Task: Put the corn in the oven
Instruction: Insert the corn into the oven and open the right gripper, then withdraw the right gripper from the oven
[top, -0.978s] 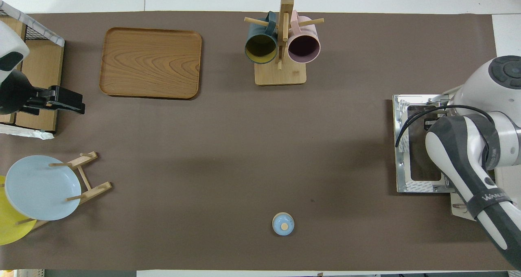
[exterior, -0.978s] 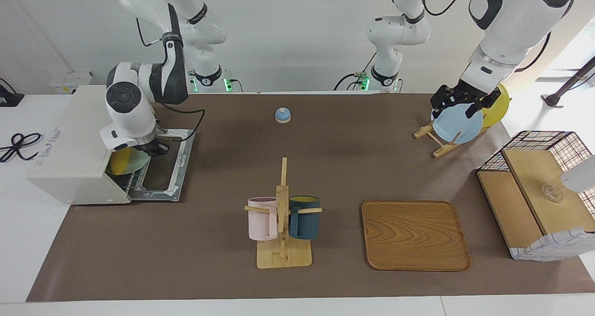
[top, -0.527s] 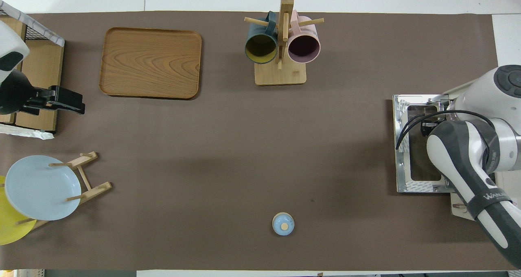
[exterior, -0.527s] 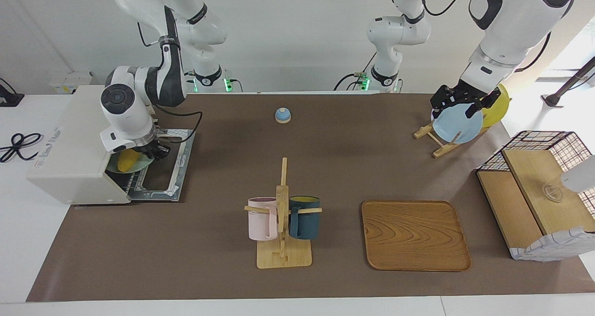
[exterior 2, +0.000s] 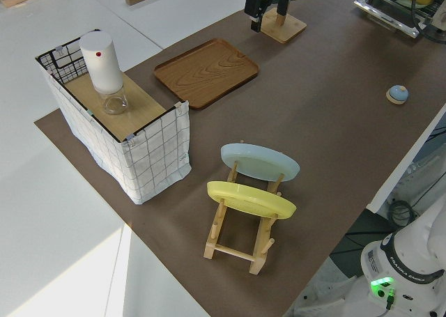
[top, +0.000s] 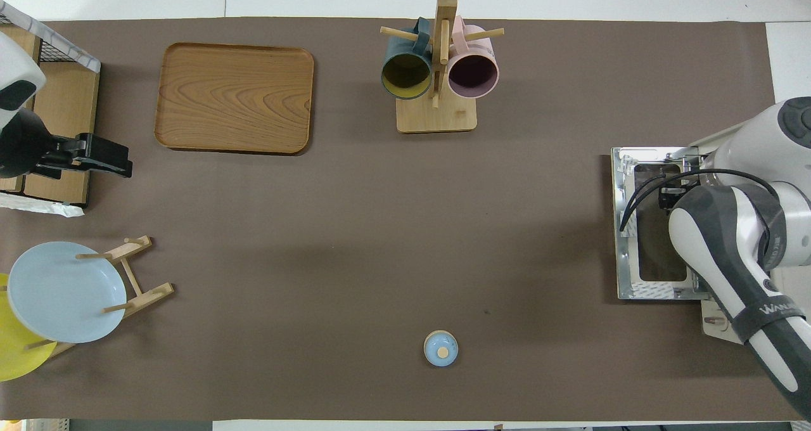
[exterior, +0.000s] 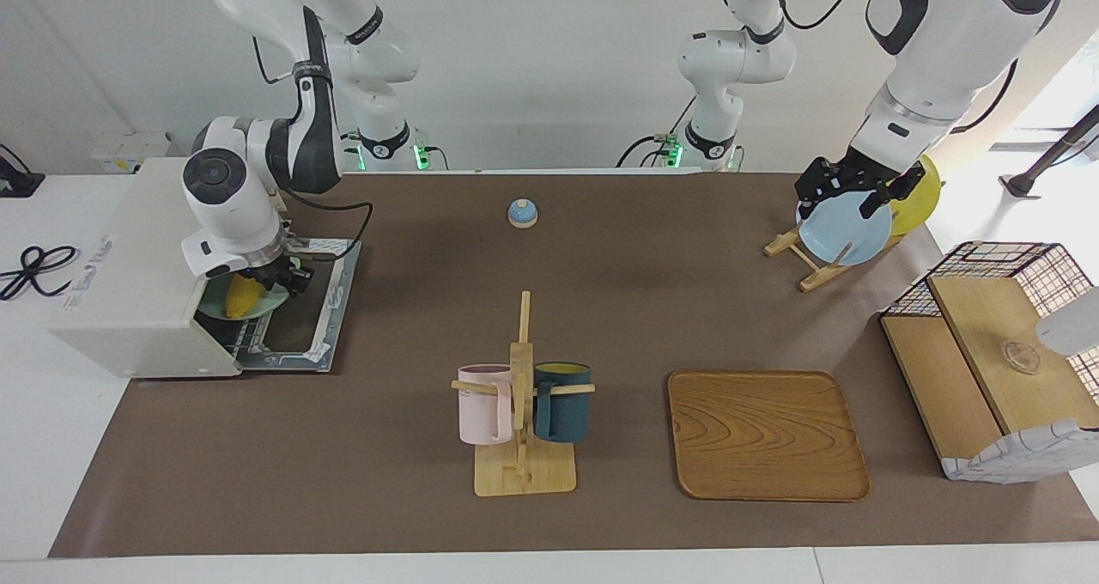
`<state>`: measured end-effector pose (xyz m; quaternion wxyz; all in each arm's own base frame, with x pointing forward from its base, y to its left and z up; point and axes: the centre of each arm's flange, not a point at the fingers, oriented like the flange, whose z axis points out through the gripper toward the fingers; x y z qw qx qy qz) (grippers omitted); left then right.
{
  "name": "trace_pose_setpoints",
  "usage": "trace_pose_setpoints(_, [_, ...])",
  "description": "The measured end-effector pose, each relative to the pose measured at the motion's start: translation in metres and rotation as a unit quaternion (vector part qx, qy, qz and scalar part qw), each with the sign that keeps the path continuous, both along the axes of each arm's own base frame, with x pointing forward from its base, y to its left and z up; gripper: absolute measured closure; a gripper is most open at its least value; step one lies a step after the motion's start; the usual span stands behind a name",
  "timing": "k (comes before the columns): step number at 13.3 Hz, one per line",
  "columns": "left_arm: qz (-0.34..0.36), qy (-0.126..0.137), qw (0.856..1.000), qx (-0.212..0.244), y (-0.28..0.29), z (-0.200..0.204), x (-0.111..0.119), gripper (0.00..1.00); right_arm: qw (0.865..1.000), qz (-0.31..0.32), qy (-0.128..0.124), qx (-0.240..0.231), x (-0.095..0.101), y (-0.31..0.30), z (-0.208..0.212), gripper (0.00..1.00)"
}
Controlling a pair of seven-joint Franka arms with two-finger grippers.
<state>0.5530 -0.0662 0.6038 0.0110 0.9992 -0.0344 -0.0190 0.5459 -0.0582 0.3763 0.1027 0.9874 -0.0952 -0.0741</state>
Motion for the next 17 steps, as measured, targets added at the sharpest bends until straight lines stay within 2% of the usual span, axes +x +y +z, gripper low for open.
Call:
trace_pose_setpoints(3, [0.0, 0.0, 1.0, 0.0, 0.0, 0.0, 0.0, 0.0, 1.0, 0.015, 0.004, 0.015, 0.001, 0.006, 0.004, 0.96])
trace_pose_setpoints(4, [0.0, 0.0, 1.0, 0.0, 0.0, 0.0, 0.0, 0.0, 1.0, 0.018, 0.01, 0.014, 0.0, 0.005, 0.004, 0.98])
trace_pose_setpoints(9, [0.0, 0.0, 1.0, 0.0, 0.0, 0.0, 0.0, 0.0, 1.0, 0.022, 0.016, 0.014, 0.007, 0.0, 0.026, 0.98])
trace_pose_setpoints(10, [0.0, 0.0, 1.0, 0.0, 0.0, 0.0, 0.0, 0.0, 1.0, 0.021, 0.018, 0.013, 0.009, 0.0, 0.032, 0.93])
trace_pose_setpoints(11, [0.0, 0.0, 1.0, 0.0, 0.0, 0.0, 0.0, 0.0, 1.0, 0.02, 0.018, 0.014, 0.01, 0.0, 0.035, 0.93])
trace_pose_setpoints(17, [0.0, 0.0, 1.0, 0.0, 0.0, 0.0, 0.0, 0.0, 0.999, 0.012, 0.017, 0.038, 0.013, 0.008, 0.034, 0.89])
